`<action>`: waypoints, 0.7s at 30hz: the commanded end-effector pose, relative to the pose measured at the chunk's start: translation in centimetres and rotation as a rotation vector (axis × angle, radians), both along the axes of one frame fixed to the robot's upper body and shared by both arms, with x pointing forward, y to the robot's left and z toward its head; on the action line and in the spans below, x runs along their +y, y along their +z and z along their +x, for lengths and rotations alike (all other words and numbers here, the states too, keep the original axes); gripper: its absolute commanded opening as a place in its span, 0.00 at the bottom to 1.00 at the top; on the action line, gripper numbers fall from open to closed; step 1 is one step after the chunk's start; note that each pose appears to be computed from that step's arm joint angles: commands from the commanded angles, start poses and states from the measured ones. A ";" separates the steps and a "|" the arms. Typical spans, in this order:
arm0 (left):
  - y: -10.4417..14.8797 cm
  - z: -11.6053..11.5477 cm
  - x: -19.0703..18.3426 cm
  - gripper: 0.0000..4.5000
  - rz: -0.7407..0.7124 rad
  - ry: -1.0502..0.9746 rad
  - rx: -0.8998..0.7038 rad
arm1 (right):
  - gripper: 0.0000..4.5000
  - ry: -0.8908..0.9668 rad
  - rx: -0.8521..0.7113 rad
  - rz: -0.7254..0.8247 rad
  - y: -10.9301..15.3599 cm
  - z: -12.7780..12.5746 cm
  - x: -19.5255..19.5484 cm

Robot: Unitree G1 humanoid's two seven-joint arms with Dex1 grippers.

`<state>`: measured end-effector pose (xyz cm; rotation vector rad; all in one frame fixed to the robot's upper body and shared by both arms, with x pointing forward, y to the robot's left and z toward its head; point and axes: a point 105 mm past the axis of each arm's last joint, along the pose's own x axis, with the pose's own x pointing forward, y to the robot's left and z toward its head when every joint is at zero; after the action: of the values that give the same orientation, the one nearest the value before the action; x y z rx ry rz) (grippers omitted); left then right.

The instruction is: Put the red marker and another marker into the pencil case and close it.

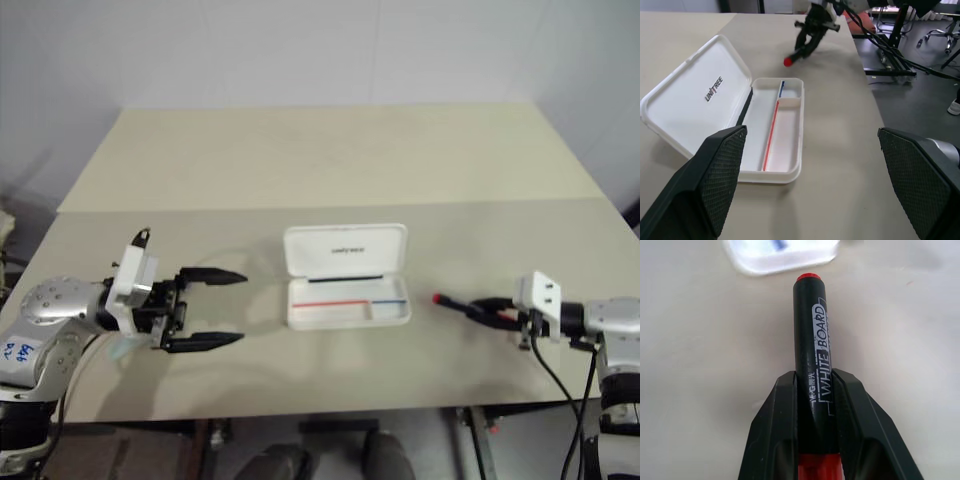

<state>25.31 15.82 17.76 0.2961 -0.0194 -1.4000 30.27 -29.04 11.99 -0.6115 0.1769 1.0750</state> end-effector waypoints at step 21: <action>-1.1 -1.6 2.2 1.00 0.069 0.107 0.021 | 0.13 0.458 -0.133 0.088 6.0 1.0 18.8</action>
<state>23.95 17.97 15.64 0.3013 0.0833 -1.3042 31.10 -10.57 17.25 -0.6240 -0.1074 1.4717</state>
